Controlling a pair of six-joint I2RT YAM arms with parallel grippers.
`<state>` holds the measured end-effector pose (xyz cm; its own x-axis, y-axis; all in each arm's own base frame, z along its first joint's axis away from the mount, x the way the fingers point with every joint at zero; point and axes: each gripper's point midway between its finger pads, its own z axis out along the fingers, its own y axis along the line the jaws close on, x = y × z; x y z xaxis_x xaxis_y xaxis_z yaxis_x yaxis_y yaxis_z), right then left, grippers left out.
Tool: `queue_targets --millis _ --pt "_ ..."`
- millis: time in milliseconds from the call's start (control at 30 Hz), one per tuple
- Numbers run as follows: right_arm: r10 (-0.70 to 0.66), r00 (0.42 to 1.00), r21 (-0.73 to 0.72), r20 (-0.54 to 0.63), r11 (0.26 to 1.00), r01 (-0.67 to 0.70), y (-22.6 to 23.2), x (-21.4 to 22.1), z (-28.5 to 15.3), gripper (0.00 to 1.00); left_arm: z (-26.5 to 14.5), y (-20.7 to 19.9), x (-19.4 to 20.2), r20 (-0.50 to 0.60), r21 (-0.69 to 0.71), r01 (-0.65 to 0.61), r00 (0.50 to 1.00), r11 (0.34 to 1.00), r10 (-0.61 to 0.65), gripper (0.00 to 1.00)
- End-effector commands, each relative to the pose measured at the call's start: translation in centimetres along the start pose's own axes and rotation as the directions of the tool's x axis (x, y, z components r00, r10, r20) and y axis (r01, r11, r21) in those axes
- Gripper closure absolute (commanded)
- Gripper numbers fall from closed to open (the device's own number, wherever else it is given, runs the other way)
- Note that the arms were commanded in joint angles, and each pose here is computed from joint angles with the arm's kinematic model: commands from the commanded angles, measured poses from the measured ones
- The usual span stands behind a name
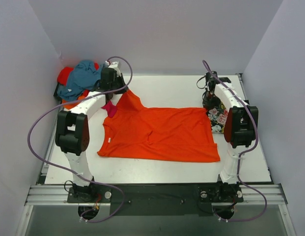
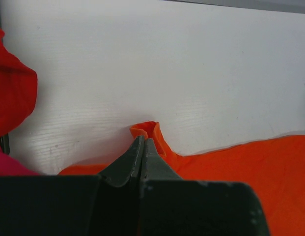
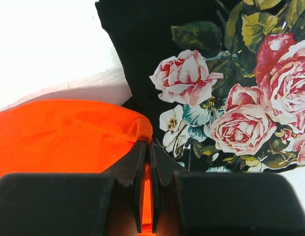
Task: Fold and stack the t-shirts
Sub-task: Grap the side of the flattened tshirt furthest away from the robot with both arms, then fold the other side of the tshirt into a rectangle
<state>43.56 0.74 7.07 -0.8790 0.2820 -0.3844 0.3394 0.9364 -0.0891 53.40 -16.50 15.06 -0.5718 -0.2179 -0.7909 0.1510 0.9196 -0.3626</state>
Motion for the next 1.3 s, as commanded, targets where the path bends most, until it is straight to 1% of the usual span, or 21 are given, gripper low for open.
queue_targets --millis 0,333,433,467,533,767,833,1067,1133,1267 --pt "0.026 1.0 -0.027 0.013 0.999 -0.026 -0.3 0.2 -2.0 1.0 -2.5 -1.4 -1.6 0.056 0.004 -0.025 0.998 1.0 0.024 1.0" --pt "0.045 0.998 -0.043 0.033 0.998 -0.043 -1.0 0.6 -3.6 1.0 -5.2 -1.2 -0.7 0.064 -0.058 -0.03 0.997 0.998 0.033 1.0" --pt "0.058 0.997 -0.034 0.045 0.998 -0.057 -1.7 0.4 -3.9 1.0 -6.4 -1.4 -1.1 0.077 -0.063 -0.03 0.996 0.998 0.035 1.0" --pt "0.062 0.997 -0.031 0.044 0.998 -0.061 -1.9 0.4 -3.9 1.0 -6.6 -0.9 -1.1 0.085 -0.092 -0.026 0.996 0.995 0.034 1.0" --pt "0.078 0.996 -0.031 0.043 0.997 -0.077 -2.3 0.3 -3.9 1.0 -7.4 -0.9 -1.4 0.1 -0.099 -0.026 0.994 0.995 0.036 1.0" --pt "0.093 0.995 -0.03 0.029 0.995 -0.092 -2.8 0.6 -3.7 1.0 -9.9 -2.0 -1.3 0.118 -0.108 -0.042 0.991 0.993 0.054 1.0" --pt "0.1 0.994 -0.032 0.033 0.995 -0.099 -2.8 0.7 -3.8 1.0 -10.7 -2.1 -1.3 0.128 -0.141 -0.048 0.99 0.989 0.066 1.0" --pt "0.125 0.991 -0.047 0.04 0.991 -0.123 -3.1 1.5 -4.6 1.0 -13.6 -1.8 -0.4 0.124 -0.205 -0.045 0.99 0.978 0.072 1.0" --pt "0.128 0.991 -0.042 0.025 0.991 -0.127 -3.3 2.7 -4.5 1.0 -14.2 -1.7 0.0 0.12 -0.216 -0.046 0.99 0.975 0.073 1.0" --pt "0.145 0.989 -0.038 0.036 0.989 -0.144 -3.9 3.9 -5.2 1.0 -15.3 -1.1 1.8 0.112 -0.25 -0.038 0.991 0.967 0.068 1.0"
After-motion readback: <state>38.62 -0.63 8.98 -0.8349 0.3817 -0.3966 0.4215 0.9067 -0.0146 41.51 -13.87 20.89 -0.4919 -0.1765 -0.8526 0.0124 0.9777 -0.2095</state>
